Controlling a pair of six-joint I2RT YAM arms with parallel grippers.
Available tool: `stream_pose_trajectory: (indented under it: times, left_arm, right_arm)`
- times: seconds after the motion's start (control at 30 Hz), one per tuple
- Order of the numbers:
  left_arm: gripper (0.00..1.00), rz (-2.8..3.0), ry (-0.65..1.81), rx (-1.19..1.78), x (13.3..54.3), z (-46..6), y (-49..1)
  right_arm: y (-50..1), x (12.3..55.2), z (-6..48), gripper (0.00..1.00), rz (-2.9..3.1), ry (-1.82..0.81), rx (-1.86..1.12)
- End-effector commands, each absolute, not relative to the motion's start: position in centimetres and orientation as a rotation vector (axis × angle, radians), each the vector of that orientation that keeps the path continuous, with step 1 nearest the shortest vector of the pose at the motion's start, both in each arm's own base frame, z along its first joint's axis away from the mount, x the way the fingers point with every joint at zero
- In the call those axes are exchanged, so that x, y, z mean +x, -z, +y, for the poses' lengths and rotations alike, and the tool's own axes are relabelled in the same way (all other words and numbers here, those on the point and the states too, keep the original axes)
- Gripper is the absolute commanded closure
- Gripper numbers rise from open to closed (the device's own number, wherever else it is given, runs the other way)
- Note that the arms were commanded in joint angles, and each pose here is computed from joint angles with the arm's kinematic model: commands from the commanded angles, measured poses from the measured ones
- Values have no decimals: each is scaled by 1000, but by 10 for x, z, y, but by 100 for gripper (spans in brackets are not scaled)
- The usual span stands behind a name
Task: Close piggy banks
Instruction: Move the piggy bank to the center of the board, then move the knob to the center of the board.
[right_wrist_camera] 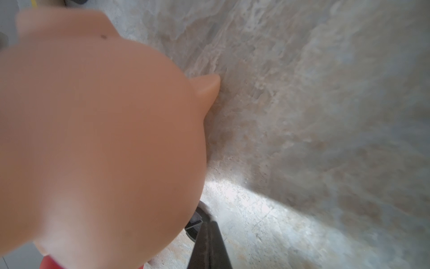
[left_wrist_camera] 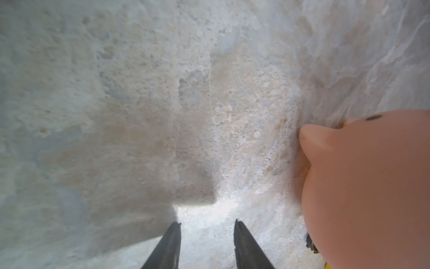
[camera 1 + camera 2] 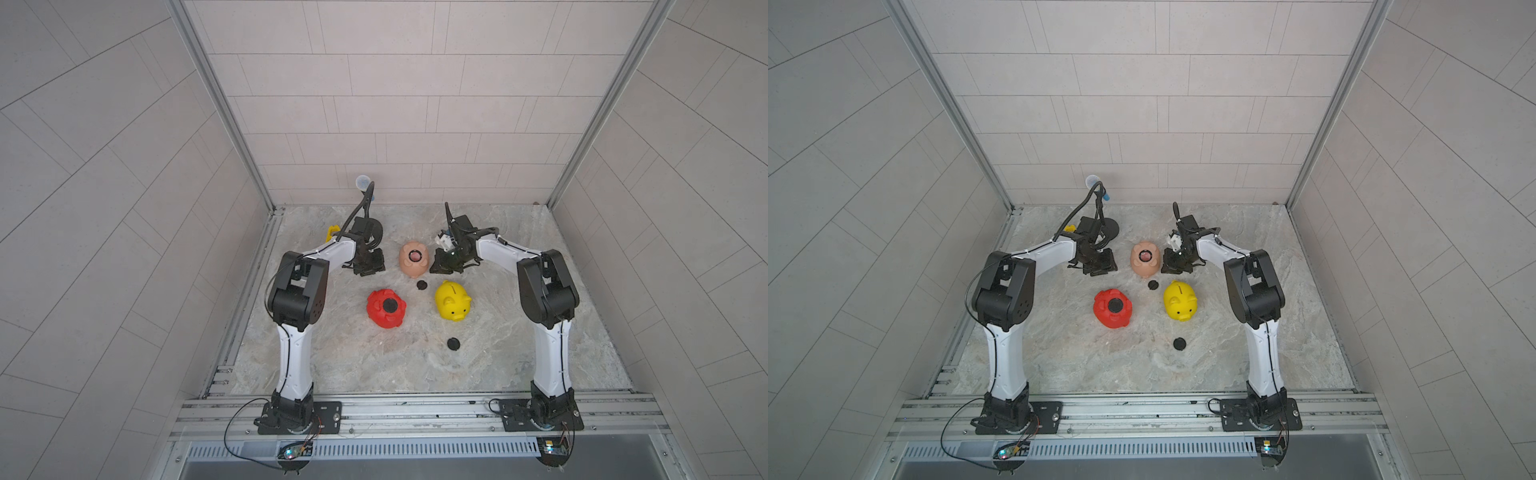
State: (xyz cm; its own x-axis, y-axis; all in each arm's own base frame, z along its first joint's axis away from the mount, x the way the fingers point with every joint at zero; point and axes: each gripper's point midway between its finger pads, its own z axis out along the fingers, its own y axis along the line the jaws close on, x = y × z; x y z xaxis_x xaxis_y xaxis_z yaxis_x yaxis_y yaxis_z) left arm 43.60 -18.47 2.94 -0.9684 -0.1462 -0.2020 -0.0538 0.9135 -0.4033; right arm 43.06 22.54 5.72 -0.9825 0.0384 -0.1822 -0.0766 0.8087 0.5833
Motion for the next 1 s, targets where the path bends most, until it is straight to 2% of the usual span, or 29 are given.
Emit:
stream_pose_trajectory:
  times: [0.0, 0.97]
  left_arm:
    - [57, 2817, 598, -151, 438, -183, -40]
    - [57, 2830, 595, -155, 438, -181, -34]
  right_arm:
    - [-79, 429, 232, 97, 2759, -989, -59]
    - [-58, 405, 238, 96, 2877, -1096, -170]
